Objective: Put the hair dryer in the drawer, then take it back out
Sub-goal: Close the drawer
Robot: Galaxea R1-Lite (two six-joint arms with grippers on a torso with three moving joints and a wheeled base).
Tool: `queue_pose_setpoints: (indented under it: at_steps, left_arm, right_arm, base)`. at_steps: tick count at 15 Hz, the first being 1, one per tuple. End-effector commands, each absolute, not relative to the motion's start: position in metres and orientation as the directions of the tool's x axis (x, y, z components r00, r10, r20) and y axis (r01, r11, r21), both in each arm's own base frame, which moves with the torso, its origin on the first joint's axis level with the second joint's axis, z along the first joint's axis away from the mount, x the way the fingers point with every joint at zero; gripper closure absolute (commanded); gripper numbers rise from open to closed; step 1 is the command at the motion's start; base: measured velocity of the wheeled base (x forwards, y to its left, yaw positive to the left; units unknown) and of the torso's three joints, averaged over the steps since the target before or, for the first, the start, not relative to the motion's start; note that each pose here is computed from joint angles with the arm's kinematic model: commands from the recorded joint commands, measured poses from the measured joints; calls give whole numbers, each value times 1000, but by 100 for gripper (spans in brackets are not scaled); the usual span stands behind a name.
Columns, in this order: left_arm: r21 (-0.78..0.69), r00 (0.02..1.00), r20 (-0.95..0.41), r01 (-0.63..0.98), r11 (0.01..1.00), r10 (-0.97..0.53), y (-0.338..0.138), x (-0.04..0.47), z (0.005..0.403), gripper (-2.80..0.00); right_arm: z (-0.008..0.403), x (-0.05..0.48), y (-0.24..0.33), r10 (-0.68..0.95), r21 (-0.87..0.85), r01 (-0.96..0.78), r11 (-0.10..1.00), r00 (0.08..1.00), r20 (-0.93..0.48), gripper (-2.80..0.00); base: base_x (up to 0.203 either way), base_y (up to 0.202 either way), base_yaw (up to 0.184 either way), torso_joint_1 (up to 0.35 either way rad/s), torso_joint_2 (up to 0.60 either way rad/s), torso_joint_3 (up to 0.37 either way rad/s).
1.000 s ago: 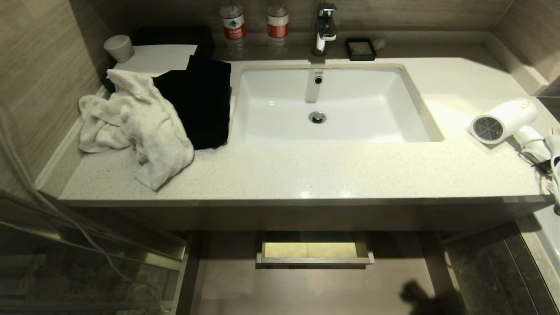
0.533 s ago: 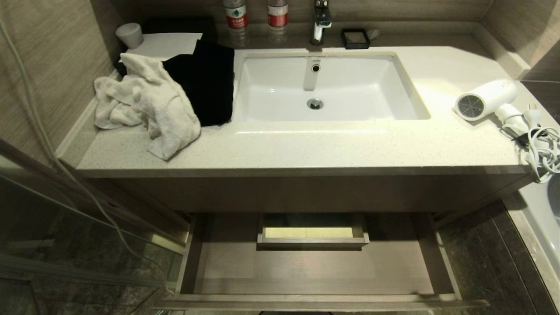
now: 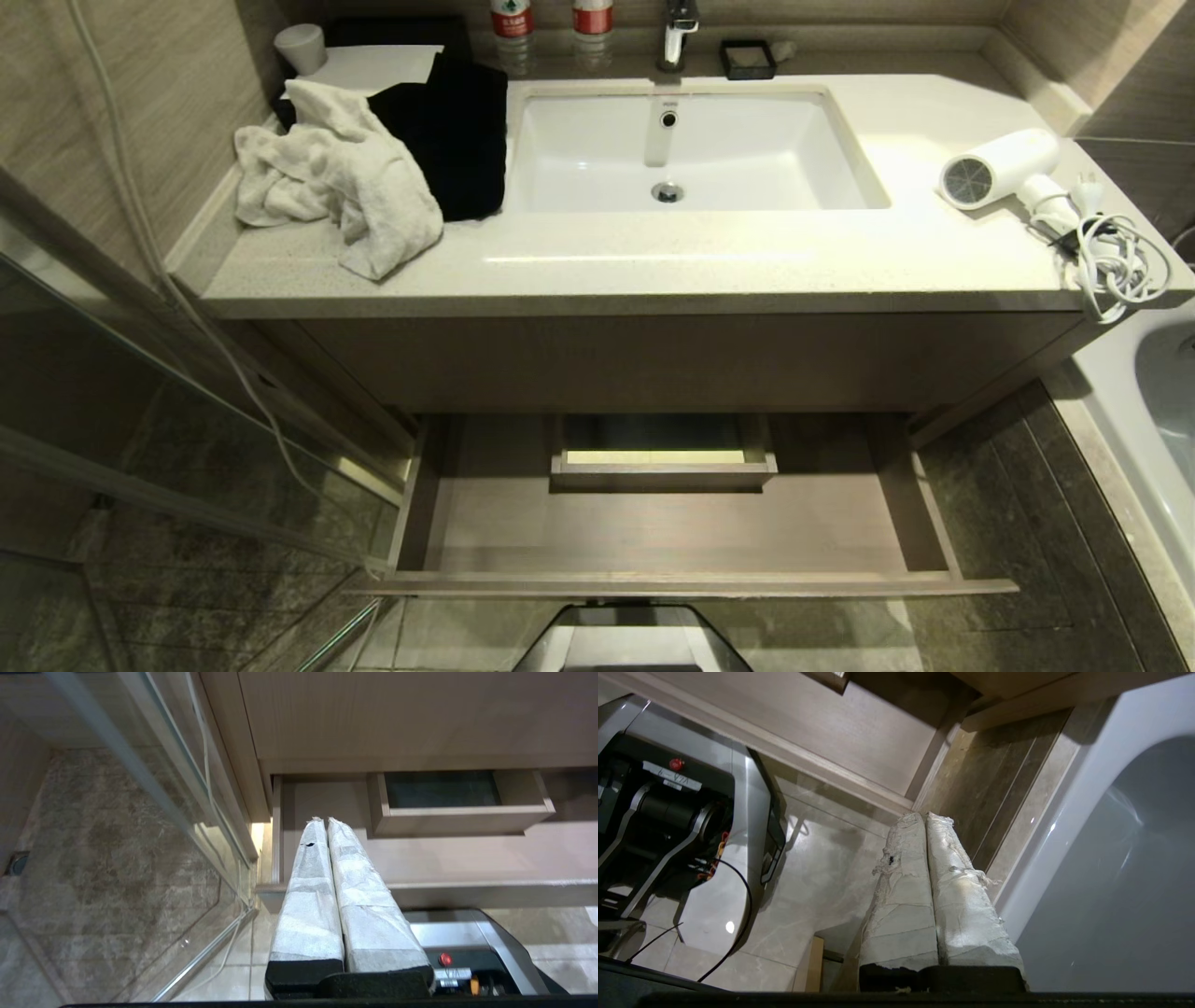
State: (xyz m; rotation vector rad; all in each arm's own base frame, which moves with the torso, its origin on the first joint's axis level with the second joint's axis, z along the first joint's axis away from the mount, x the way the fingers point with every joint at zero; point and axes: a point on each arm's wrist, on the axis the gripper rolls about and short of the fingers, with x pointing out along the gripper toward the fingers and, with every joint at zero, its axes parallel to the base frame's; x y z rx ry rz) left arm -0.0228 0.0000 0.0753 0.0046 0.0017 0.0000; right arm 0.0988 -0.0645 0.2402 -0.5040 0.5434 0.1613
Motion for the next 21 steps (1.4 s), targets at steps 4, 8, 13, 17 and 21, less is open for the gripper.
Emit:
queue_pose_setpoints:
  at_steps: [4,8,13,17,21]
  left_arm:
    - [5,1000,0,0,1000,0,0,-23,75,0]
    - [5,1000,0,0,1000,0,0,-23,75,0]
    - [5,1000,-2,0,1000,0,0,-23,75,0]
    - [5,1000,0,0,1000,0,0,-23,75,0]
    - [5,1000,-1,0,1000,0,0,-23,75,0]
  right_arm:
    - [240,98,-64,19,-418,-281,864,847,-531,0]
    - [241,99,-64,14,-431,-277,859,853,-521,0]
    - [240,99,-64,15,-431,-280,858,852,-523,0]
    - [237,97,-63,19,-421,-282,862,848,-530,0]
    - [235,97,-63,19,-419,-284,862,846,-533,0]
  base:
    - [0,0,0,-161,-118,-277]
    - [0,0,0,-117,133,15]
    - [0,0,0,-207,348,136]
    - [0,0,0,-260,420,160]
    - [0,0,0,-347,540,189]
